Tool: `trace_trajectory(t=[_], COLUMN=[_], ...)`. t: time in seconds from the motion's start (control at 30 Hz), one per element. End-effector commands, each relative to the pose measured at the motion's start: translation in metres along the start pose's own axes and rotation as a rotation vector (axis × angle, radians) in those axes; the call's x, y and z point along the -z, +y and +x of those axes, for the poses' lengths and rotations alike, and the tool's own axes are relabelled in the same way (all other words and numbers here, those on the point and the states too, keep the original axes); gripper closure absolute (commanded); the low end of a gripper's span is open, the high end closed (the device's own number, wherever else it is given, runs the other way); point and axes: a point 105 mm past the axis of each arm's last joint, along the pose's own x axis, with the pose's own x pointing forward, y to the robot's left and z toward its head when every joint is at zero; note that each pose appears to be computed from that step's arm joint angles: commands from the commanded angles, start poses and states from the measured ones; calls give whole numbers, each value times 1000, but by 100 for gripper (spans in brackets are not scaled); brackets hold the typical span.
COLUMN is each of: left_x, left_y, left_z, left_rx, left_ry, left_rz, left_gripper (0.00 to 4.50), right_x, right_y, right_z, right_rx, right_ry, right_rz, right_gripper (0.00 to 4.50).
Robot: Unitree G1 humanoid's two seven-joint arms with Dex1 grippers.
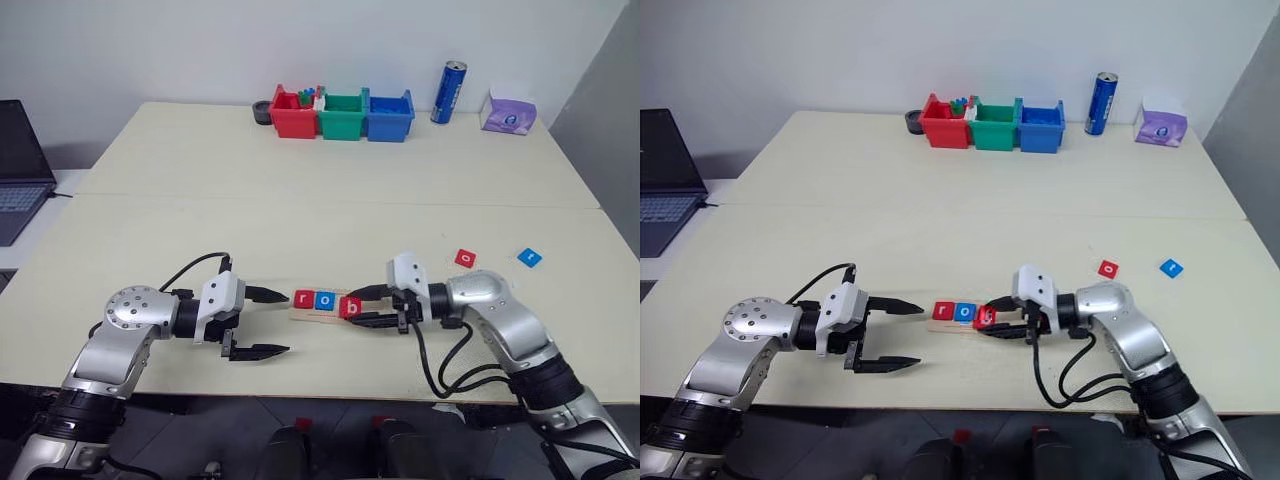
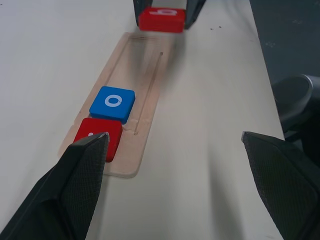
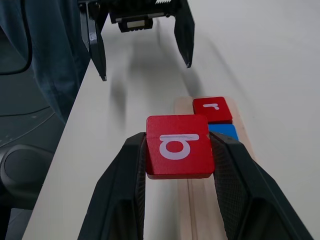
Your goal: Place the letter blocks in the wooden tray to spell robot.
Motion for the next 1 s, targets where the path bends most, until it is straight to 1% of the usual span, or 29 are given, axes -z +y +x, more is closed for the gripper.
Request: trace_trajectory(t=[0.03, 0.2, 0.37, 0.53, 0.73, 1.0], left_x=[-16, -16, -19, -23, -21, -22], left_y=[7, 13, 23, 26, 25, 24], left_z=[-8, -16, -20, -19, -19, -15], left_rx=[-44, -118, -192, -207, -198, -183], left_ry=[-21, -27, -47, -76, -69, -73], left_rz=[53, 35, 18, -12, -21, -23], left_gripper=[0, 0, 0, 0, 0, 0], right_x=[-6, -6, -2, 2, 10, 13], right_y=[-11, -29, -33, -30, -34, -36], right_z=[1, 6, 14, 19, 21, 21], right_rx=[41, 115, 117, 93, 104, 101], right_ry=[9, 25, 33, 38, 66, 79], right_rz=[-53, -80, -86, -80, -70, -74], right_gripper=[303, 303, 303, 303, 303, 303])
